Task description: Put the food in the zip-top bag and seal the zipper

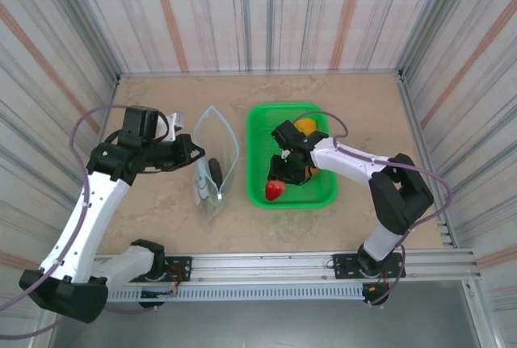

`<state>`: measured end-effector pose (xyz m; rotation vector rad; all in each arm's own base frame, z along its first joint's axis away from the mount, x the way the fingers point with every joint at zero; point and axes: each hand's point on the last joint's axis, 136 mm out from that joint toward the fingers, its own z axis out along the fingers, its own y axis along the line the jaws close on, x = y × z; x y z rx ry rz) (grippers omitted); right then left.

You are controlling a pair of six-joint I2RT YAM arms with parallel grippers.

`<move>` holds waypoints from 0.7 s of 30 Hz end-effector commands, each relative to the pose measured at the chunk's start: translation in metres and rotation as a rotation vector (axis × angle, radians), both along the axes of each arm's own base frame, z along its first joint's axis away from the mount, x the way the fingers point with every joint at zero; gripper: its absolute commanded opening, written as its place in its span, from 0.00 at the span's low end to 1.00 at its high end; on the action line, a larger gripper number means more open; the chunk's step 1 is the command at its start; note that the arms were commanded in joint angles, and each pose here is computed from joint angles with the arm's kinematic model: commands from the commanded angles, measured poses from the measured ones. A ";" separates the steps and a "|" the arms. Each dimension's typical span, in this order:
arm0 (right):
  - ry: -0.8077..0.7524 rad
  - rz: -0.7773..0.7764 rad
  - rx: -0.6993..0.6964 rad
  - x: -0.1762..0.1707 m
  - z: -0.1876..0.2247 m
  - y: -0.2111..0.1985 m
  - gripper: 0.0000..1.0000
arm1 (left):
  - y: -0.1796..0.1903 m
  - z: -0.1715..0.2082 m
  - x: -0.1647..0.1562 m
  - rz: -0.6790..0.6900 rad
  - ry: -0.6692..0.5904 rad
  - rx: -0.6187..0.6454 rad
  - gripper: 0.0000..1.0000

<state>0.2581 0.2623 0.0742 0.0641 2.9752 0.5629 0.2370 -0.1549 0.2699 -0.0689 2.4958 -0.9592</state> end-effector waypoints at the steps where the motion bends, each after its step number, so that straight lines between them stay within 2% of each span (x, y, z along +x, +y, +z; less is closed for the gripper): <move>1: -0.018 0.016 -0.036 0.000 0.015 -0.007 0.51 | -0.006 0.007 0.000 -0.044 -0.050 -0.021 0.00; 9: -0.124 0.011 -0.063 0.009 0.045 -0.024 0.53 | -0.012 0.006 0.003 -0.061 -0.041 -0.049 0.00; 16: -0.154 0.037 -0.120 0.016 0.037 -0.031 0.53 | -0.011 0.002 0.006 -0.051 -0.038 -0.042 0.00; 21: -0.292 0.004 -0.146 0.027 0.074 -0.046 0.52 | -0.012 0.004 0.008 -0.047 -0.035 -0.045 0.00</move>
